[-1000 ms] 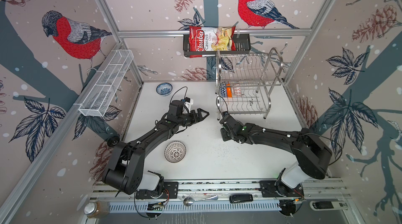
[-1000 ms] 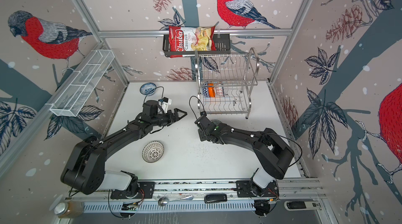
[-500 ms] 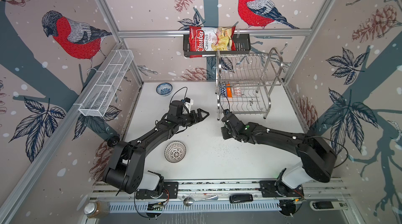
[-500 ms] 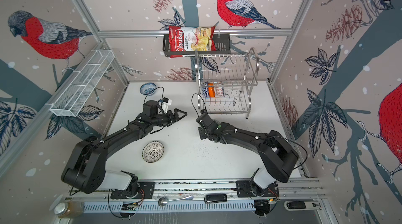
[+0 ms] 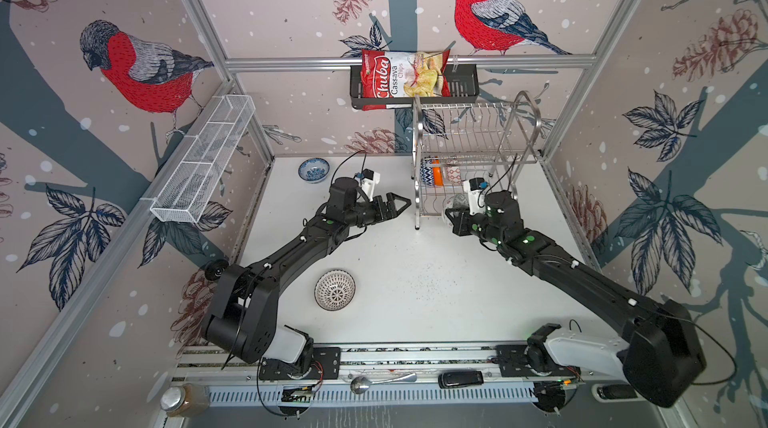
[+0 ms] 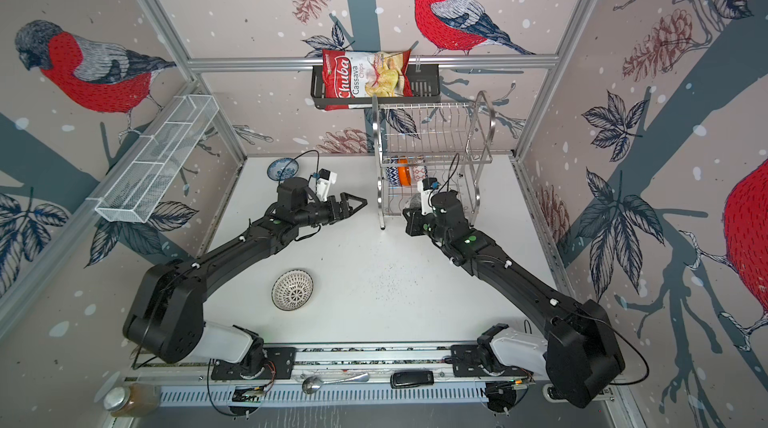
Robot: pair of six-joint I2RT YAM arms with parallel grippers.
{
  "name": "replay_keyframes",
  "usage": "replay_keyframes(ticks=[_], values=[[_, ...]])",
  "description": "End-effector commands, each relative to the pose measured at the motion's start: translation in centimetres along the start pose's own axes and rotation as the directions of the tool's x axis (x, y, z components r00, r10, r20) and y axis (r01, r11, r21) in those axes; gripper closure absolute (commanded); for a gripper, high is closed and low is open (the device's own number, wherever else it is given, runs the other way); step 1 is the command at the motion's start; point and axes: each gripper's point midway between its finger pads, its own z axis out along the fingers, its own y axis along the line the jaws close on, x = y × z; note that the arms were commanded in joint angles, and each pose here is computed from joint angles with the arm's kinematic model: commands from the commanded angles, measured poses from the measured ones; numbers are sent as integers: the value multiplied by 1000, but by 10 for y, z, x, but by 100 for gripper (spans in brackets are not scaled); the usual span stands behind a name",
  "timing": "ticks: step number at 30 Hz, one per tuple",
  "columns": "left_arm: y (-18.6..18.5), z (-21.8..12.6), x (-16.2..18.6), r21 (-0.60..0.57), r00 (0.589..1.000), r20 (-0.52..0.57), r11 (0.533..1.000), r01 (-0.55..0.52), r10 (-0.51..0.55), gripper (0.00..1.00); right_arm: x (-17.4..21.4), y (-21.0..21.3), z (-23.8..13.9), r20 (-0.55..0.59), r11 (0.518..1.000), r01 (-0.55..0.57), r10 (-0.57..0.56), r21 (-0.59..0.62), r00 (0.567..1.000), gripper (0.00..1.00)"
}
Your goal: Load the bowls into the dish rack
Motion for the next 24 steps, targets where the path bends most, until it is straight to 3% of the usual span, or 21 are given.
replay_keyframes(ticks=[1,6,24], values=[[-10,11,-2,38,999,1,998,-52,52,2,-39,21,-8,144,989,6,16,-151,989,99],[3,16,15,41,999,-23,998,-43,44,2,-48,16,-7,179,984,21,11,-178,984,99],[13,24,23,22,998,-45,999,-32,33,2,-46,-1,22,210,957,-3,67,-290,975,100]])
